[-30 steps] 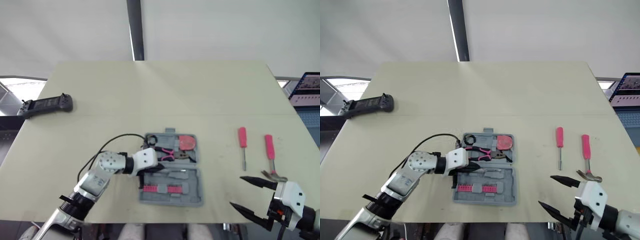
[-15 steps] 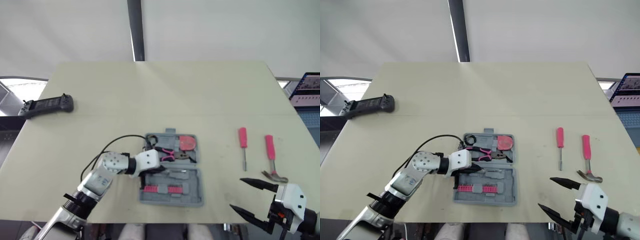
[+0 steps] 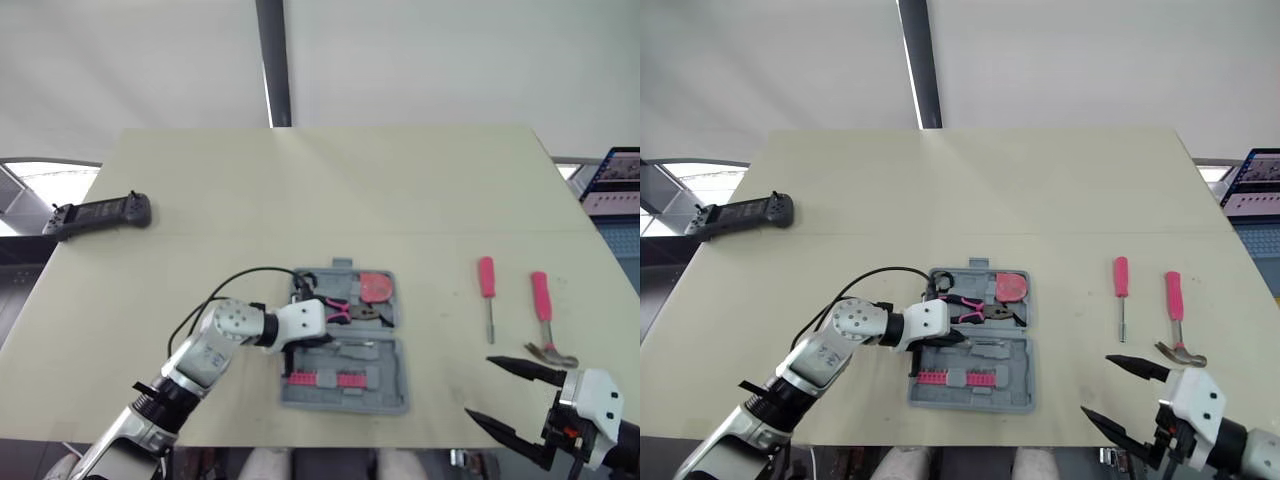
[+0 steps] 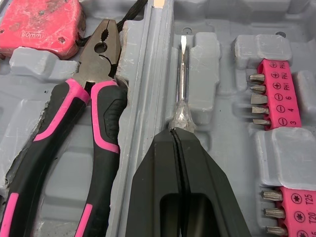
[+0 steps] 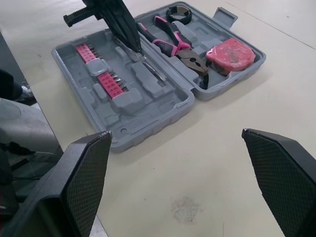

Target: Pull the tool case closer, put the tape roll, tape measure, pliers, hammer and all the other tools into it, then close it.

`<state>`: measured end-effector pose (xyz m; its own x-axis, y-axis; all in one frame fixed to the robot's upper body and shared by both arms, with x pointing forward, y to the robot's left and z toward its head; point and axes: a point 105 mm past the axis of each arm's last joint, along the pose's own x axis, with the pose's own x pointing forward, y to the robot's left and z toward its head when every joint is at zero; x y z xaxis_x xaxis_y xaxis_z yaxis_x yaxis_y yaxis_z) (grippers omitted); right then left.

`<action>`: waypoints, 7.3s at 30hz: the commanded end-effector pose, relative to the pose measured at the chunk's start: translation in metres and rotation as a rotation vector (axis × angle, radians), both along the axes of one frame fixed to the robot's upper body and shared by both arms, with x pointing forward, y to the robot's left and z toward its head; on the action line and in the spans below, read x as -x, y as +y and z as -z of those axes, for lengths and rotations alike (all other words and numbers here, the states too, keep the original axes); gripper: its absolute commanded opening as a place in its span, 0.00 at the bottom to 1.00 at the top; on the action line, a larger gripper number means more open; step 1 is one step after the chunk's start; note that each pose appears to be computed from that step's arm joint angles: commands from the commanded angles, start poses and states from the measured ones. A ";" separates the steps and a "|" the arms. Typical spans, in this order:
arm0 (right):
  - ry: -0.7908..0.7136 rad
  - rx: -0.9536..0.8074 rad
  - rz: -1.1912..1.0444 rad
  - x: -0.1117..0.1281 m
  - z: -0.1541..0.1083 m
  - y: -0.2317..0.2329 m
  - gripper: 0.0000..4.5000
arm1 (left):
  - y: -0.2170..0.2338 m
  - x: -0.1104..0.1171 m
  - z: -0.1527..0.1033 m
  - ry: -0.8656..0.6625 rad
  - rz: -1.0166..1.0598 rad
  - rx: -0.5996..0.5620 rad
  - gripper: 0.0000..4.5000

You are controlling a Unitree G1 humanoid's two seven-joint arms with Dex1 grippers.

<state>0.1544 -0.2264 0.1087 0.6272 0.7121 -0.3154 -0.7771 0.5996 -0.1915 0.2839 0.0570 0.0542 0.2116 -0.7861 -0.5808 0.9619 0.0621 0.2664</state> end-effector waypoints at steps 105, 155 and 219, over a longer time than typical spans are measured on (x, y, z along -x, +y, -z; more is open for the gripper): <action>-0.011 -0.039 0.133 -0.023 0.025 0.006 1.00 | 0.125 0.135 -0.056 -0.016 -0.240 0.528 0.99; 0.420 -0.011 1.097 -0.103 0.017 -0.150 1.00 | 0.072 0.113 -0.082 -0.015 -0.084 0.674 0.99; 0.476 0.258 0.835 -0.105 -0.018 -0.100 0.01 | 0.101 0.113 -0.070 0.012 -0.231 0.695 1.00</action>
<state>0.2598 -0.3435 0.1183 0.6611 -0.0940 -0.7444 -0.0612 0.9821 -0.1784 0.1731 0.1533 0.1212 0.4110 -0.9114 0.0225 0.9084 0.4115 0.0742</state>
